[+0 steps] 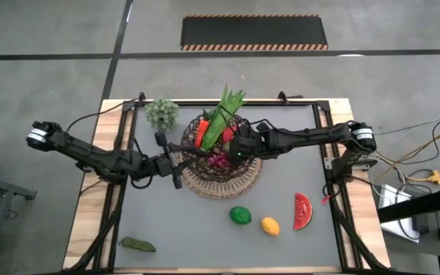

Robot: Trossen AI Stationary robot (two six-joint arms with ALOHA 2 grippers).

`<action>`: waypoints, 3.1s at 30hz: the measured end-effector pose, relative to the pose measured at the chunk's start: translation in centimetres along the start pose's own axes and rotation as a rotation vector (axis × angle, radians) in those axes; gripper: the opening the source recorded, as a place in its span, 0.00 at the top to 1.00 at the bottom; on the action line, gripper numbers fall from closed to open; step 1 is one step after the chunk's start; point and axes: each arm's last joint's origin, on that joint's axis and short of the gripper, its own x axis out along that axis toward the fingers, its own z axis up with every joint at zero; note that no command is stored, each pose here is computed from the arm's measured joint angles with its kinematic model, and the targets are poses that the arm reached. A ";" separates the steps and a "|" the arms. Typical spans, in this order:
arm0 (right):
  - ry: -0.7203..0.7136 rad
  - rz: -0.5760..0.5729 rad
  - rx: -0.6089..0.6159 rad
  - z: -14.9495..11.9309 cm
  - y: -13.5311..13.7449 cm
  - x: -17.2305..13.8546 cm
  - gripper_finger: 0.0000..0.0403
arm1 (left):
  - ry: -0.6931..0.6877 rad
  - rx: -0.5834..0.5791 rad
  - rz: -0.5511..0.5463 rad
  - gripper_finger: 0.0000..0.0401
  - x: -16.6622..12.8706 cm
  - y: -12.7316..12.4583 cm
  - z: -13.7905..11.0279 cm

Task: Build produce basket
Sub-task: Put the green lime into the basket

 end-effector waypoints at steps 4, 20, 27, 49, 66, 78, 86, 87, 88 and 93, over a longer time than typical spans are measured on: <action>-0.008 0.016 0.004 0.2 -0.6 -1.3 0.62 | 0.000 0.000 0.000 0.61 0.0 0.0 0.0; 0.296 0.527 0.067 -2.8 2.3 -8.7 0.48 | 0.001 0.011 -0.001 0.61 0.0 0.0 0.0; 0.371 0.492 -0.108 -6.9 4.0 -10.4 0.28 | 0.000 0.010 0.000 0.61 0.0 0.0 0.0; -0.168 0.571 -0.641 -18.2 6.6 -8.2 0.19 | -0.176 -0.369 -0.428 0.61 1.0 -3.0 2.0; -0.892 0.788 -0.781 -19.4 2.2 -8.8 0.19 | 0.005 -0.353 -0.498 0.61 4.7 -12.6 6.3; -1.100 0.842 -0.687 -16.0 -3.6 -4.1 0.19 | 0.126 -0.411 -0.534 0.61 6.5 -15.1 7.4; -1.137 0.832 -0.638 -16.2 -7.0 -3.7 0.19 | 0.176 -0.446 -0.542 0.61 6.7 -15.7 7.4; -1.150 0.833 -0.629 -16.4 -7.4 -3.9 0.19 | 0.192 -0.461 -0.543 0.60 6.7 -15.7 7.3; -1.157 0.835 -0.621 -16.7 -7.8 -4.0 0.19 | 0.202 -0.473 -0.543 0.59 6.7 -15.7 7.3; -1.197 0.856 -0.563 -17.4 -9.3 -4.6 0.19 | 0.230 -0.513 -0.513 0.49 7.0 -16.3 7.1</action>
